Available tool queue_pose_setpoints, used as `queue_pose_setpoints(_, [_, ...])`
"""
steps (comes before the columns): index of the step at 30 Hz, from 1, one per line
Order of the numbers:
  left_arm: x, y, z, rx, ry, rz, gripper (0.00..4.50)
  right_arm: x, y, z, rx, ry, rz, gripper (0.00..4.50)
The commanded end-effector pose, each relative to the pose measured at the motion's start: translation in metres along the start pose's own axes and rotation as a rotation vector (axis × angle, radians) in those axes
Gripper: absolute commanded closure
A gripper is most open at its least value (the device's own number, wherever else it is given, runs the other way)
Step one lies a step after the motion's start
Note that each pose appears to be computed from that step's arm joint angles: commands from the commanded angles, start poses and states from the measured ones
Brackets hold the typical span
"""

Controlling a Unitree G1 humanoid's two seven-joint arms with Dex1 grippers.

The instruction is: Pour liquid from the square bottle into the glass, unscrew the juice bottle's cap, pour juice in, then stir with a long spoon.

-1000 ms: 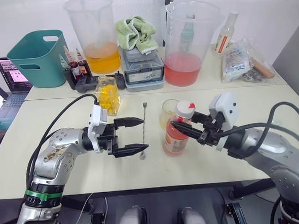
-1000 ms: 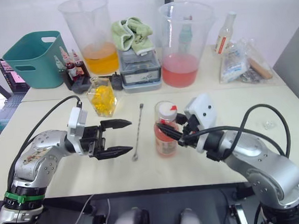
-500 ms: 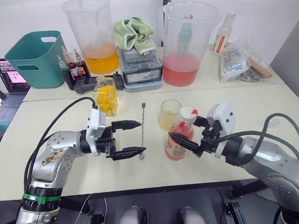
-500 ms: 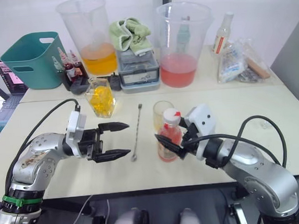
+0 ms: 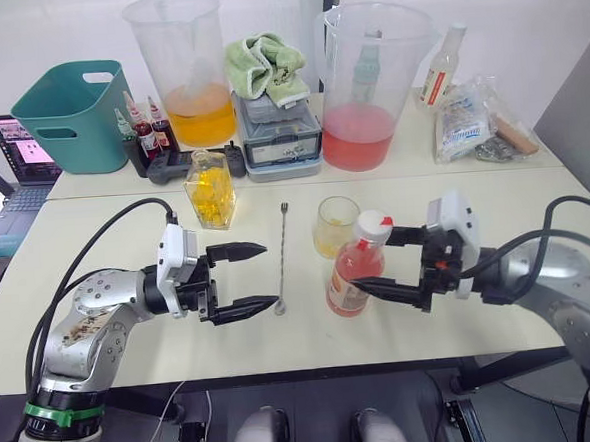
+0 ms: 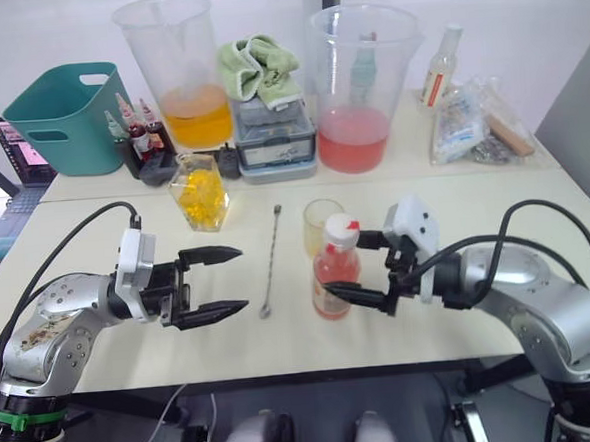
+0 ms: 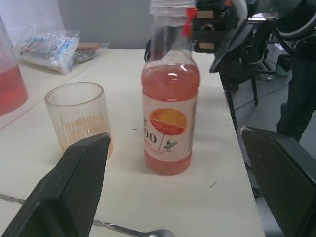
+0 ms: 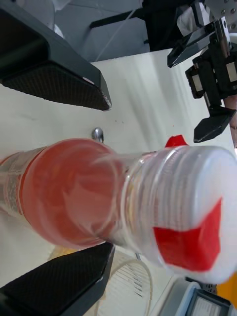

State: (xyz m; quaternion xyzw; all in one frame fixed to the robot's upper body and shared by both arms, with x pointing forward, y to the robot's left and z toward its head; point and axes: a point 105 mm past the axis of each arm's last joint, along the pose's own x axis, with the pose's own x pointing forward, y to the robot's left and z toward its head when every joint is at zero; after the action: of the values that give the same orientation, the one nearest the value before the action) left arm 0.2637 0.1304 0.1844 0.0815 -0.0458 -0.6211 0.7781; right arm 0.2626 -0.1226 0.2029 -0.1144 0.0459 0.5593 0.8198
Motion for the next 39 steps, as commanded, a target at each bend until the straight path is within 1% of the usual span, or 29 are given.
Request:
queue_pose_setpoints(1, [-0.003,0.000,0.013,0.046,-0.016,0.008,0.00,-0.003,-0.001,0.008,-0.070,-0.008,0.089,0.02])
queue_pose_setpoints(7, [-0.007,-0.001,0.014,0.049,-0.005,0.033,0.00,-0.010,-0.011,0.017,-0.119,0.002,0.259,0.02])
queue_pose_setpoints(14, [-0.009,-0.004,0.014,0.049,0.001,0.051,0.00,-0.013,-0.024,0.020,-0.165,0.011,0.349,0.02])
queue_pose_setpoints(19, [-0.009,-0.008,0.014,0.044,0.001,0.064,0.00,-0.007,-0.028,0.023,-0.190,0.009,0.414,0.02])
queue_pose_setpoints(24, [-0.010,-0.008,0.015,0.044,0.005,0.073,0.00,0.001,-0.031,0.028,-0.196,-0.024,0.461,0.02])
queue_pose_setpoints(32, [-0.011,-0.010,0.018,0.048,0.012,0.082,0.00,0.016,-0.033,0.022,-0.182,-0.034,0.541,0.02])
queue_pose_setpoints(33, [-0.012,-0.010,0.018,0.049,0.013,0.084,0.00,0.017,-0.033,0.022,-0.179,-0.037,0.546,0.52])
queue_pose_setpoints(39, [-0.013,-0.012,0.018,0.047,0.018,0.094,0.00,0.017,-0.033,0.021,-0.168,-0.049,0.559,2.46])
